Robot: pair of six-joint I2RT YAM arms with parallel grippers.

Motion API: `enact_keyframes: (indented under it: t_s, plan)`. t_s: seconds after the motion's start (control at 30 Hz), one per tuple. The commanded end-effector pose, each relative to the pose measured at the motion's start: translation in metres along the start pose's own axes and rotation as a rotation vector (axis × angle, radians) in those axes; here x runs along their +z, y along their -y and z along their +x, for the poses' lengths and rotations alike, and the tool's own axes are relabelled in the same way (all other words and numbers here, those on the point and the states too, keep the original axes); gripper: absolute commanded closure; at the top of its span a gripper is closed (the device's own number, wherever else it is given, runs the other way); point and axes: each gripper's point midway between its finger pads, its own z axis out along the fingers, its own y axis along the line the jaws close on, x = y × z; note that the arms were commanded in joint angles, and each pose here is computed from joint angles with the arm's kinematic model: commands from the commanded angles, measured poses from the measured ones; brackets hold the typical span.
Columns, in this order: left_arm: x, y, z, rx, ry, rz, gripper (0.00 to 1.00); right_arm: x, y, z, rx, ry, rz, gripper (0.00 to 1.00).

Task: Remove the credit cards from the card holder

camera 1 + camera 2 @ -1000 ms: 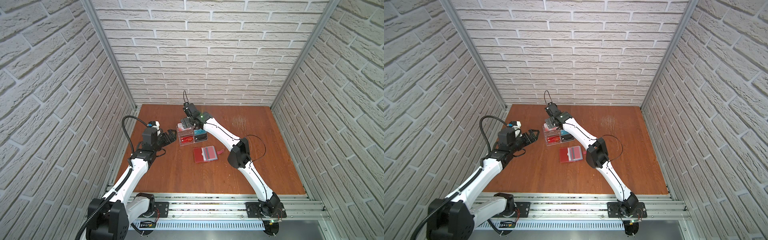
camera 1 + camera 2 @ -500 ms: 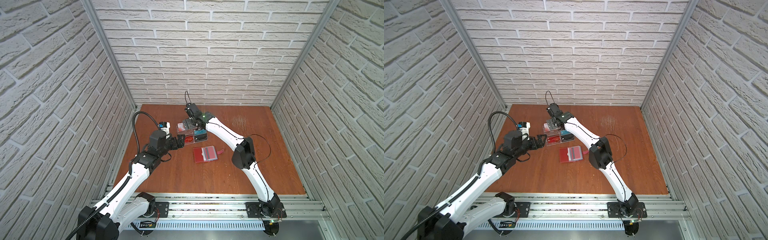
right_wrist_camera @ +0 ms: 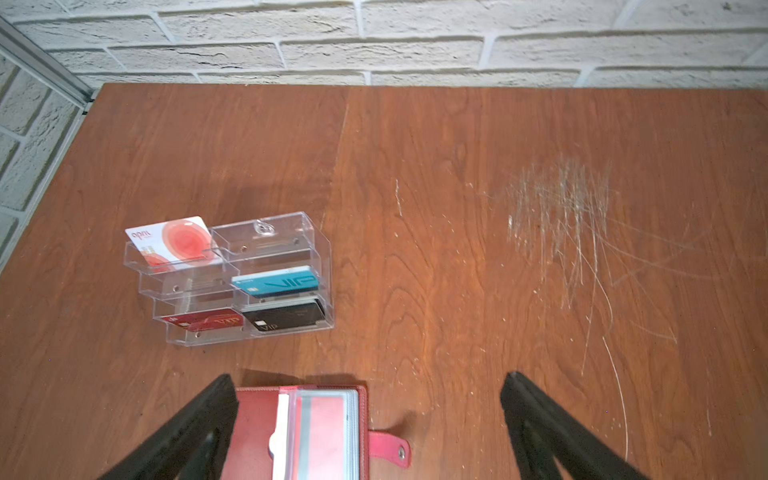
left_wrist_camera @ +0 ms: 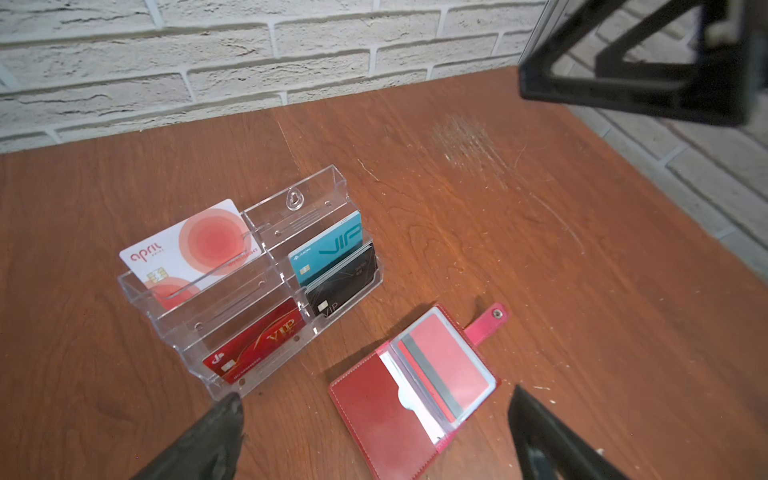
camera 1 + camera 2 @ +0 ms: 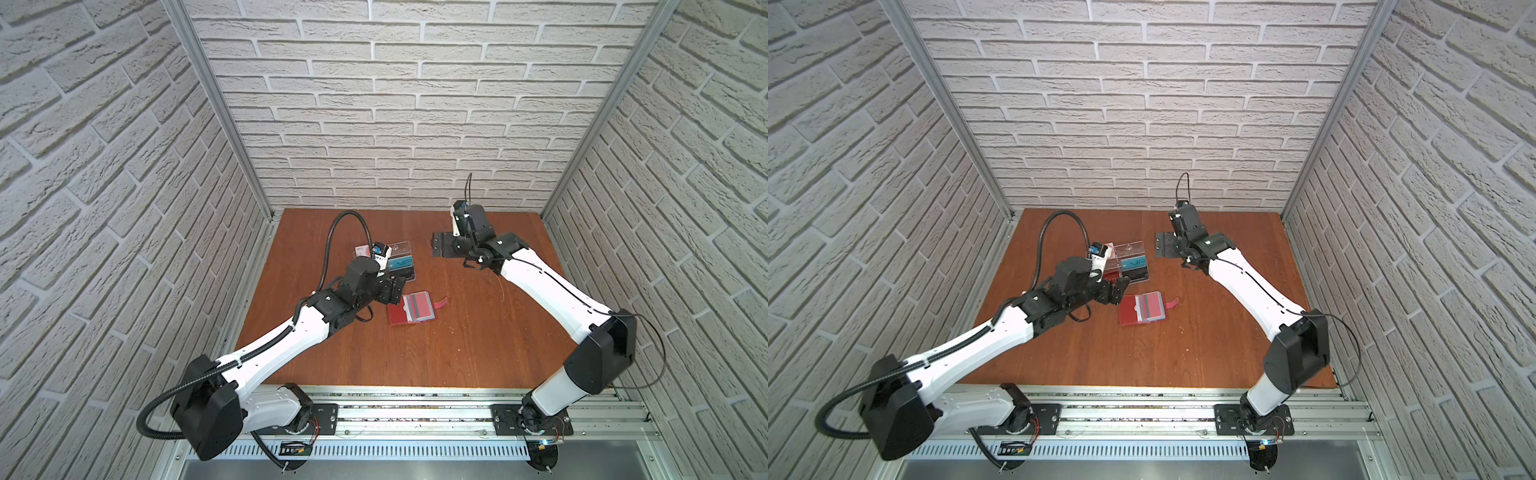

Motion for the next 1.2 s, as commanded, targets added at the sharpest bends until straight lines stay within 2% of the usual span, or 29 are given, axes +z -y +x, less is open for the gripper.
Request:
enact_keyframes:
  t_s: [0.0, 0.1, 0.2, 0.3, 0.37, 0.5, 0.57, 0.83, 1.0, 1.07, 1.17]
  plan:
    - [0.009, -0.020, -0.026, 0.015, 0.072, -0.152, 0.02, 0.000, 0.006, 0.029, 0.024, -0.026, -0.020, 0.00]
    - [0.021, -0.032, -0.023, -0.013, 0.045, -0.227, 0.02, 0.005, 0.016, 0.065, 0.025, -0.100, -0.014, 0.00]
    - [0.035, -0.025, -0.020, -0.041, 0.007, -0.185, 0.02, 0.015, 0.014, 0.103, 0.046, -0.197, -0.055, 0.00]
    - [0.045, -0.022, -0.006, -0.113, -0.093, -0.185, 0.02, 0.025, 0.008, 0.133, 0.107, -0.268, -0.112, 0.00]
    - [0.050, -0.006, 0.008, -0.165, -0.150, -0.105, 0.02, 0.032, 0.006, 0.148, 0.159, -0.293, -0.135, 0.01]
    - [0.051, 0.019, 0.032, -0.390, -0.172, 0.042, 0.02, 0.043, -0.005, 0.171, 0.239, -0.344, -0.193, 0.10]
    - [0.050, 0.028, 0.039, -0.493, -0.168, 0.094, 0.02, 0.047, -0.011, 0.176, 0.253, -0.344, -0.217, 0.13]
    - [0.053, 0.039, 0.056, -0.817, -0.171, 0.118, 0.02, 0.059, -0.035, 0.184, 0.274, -0.372, -0.265, 0.27]
    - [0.057, 0.037, 0.060, -0.924, -0.163, 0.102, 0.02, 0.068, -0.049, 0.183, 0.283, -0.370, -0.282, 0.37]
    - [0.060, 0.037, 0.061, -0.945, -0.161, 0.098, 0.02, 0.071, -0.055, 0.183, 0.281, -0.369, -0.286, 0.38]
    - [0.063, 0.036, 0.066, -0.963, -0.166, 0.090, 0.02, 0.077, -0.061, 0.185, 0.287, -0.377, -0.289, 0.45]
